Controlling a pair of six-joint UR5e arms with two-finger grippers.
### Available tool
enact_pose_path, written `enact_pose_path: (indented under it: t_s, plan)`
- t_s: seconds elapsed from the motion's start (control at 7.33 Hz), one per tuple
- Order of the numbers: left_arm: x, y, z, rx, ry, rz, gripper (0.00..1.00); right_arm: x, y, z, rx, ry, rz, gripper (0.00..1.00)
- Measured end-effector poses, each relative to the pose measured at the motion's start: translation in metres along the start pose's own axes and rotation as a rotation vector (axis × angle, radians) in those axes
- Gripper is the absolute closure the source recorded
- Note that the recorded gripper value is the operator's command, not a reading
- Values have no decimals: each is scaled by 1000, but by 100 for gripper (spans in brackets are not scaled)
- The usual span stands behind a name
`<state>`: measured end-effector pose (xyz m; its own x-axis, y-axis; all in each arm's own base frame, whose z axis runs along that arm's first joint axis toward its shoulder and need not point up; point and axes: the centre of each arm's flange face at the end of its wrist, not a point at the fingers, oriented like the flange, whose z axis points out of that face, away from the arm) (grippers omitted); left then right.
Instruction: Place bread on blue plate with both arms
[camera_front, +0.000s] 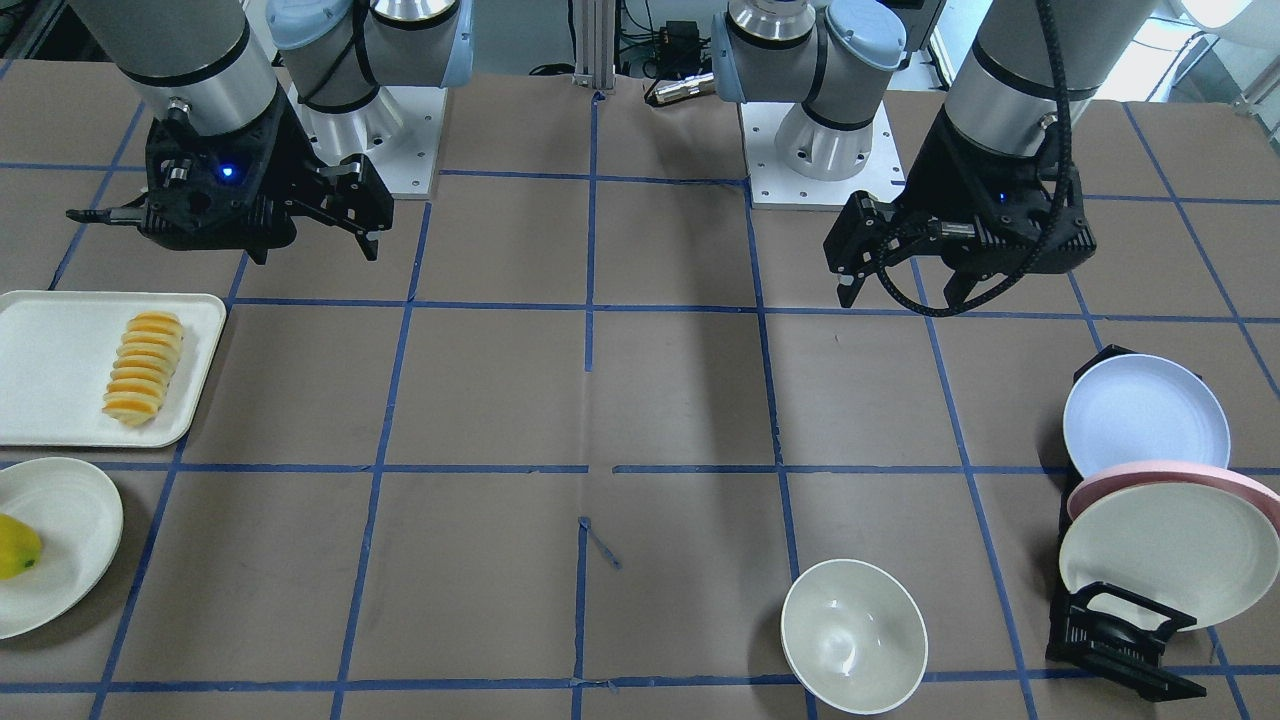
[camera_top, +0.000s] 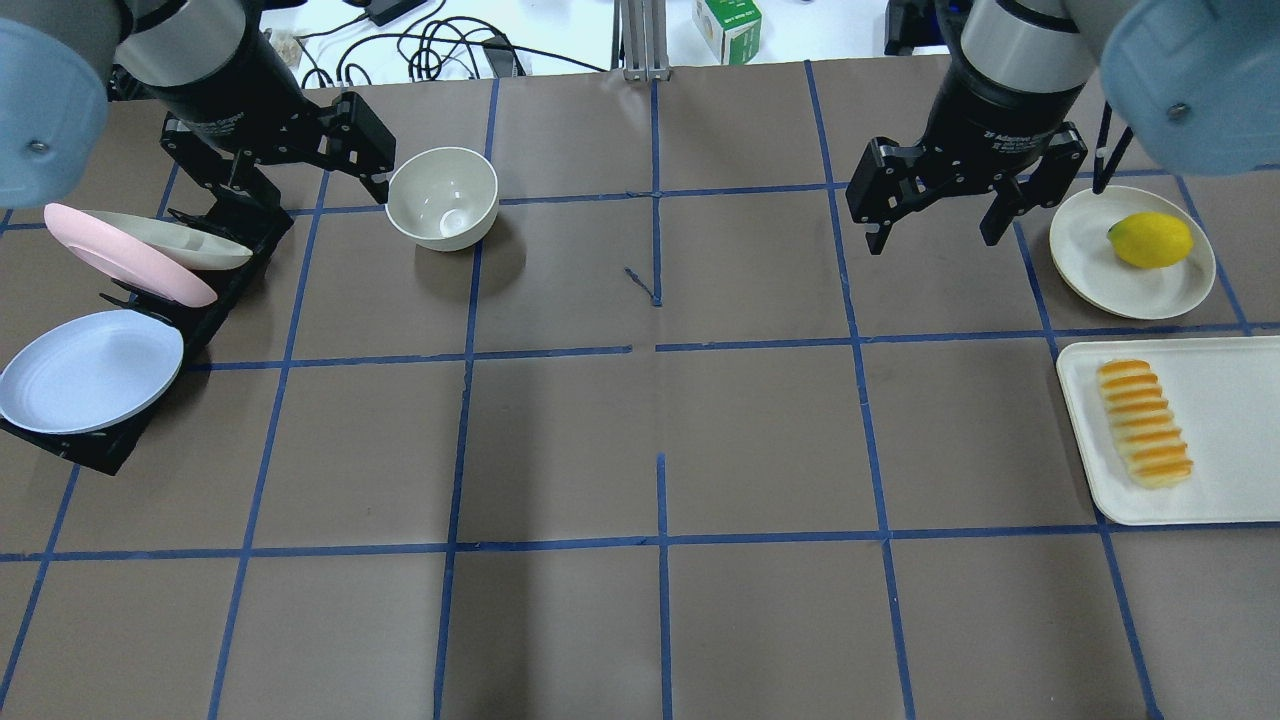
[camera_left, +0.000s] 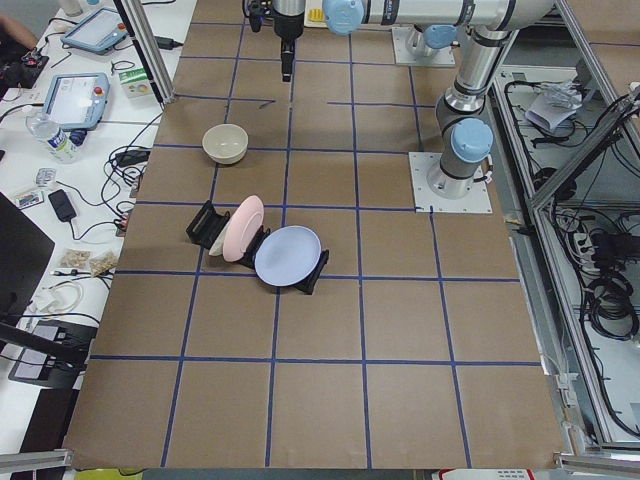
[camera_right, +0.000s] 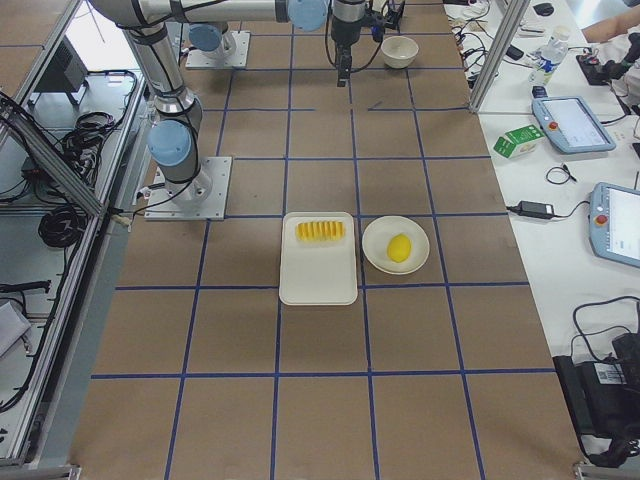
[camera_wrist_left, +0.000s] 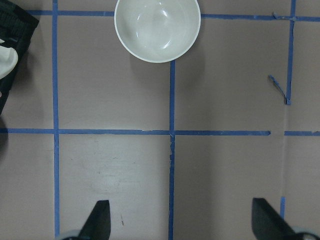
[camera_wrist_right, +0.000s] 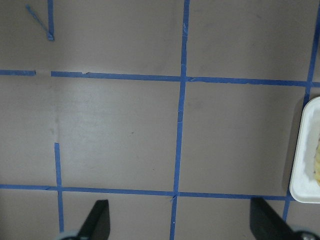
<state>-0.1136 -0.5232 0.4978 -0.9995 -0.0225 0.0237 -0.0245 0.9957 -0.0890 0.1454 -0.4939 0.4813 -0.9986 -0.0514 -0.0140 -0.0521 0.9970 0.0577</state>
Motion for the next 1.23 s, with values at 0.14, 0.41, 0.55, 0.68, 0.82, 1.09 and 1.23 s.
enact_pose_path:
  t_s: [0.14, 0.41, 0.55, 0.68, 0.82, 1.09, 1.23]
  plan:
    - [0, 0, 1, -2, 0, 0, 0, 0, 0, 1, -1, 0, 1, 0]
    - [-2, 1, 3, -6, -1, -2, 0, 0, -1, 1, -3, 0, 2, 0]
    - [-4, 2, 2, -3, -7, -6, 0, 0, -1, 2, -4, 0, 2, 0]
    - [-11, 4, -3, 4, -18, -19, 0, 0, -1, 2, -5, 0, 2, 0]
    - [-34, 5, -10, 11, -56, -57, 0, 0, -1, 3, -6, 0, 3, 0]
    - [-126, 4, -22, 11, -172, -219, 0, 0, -2, 5, -9, 0, 2, 0]
    - [-178, 8, -25, 7, -200, -318, 0, 0, -3, 6, -12, -1, 0, 0]
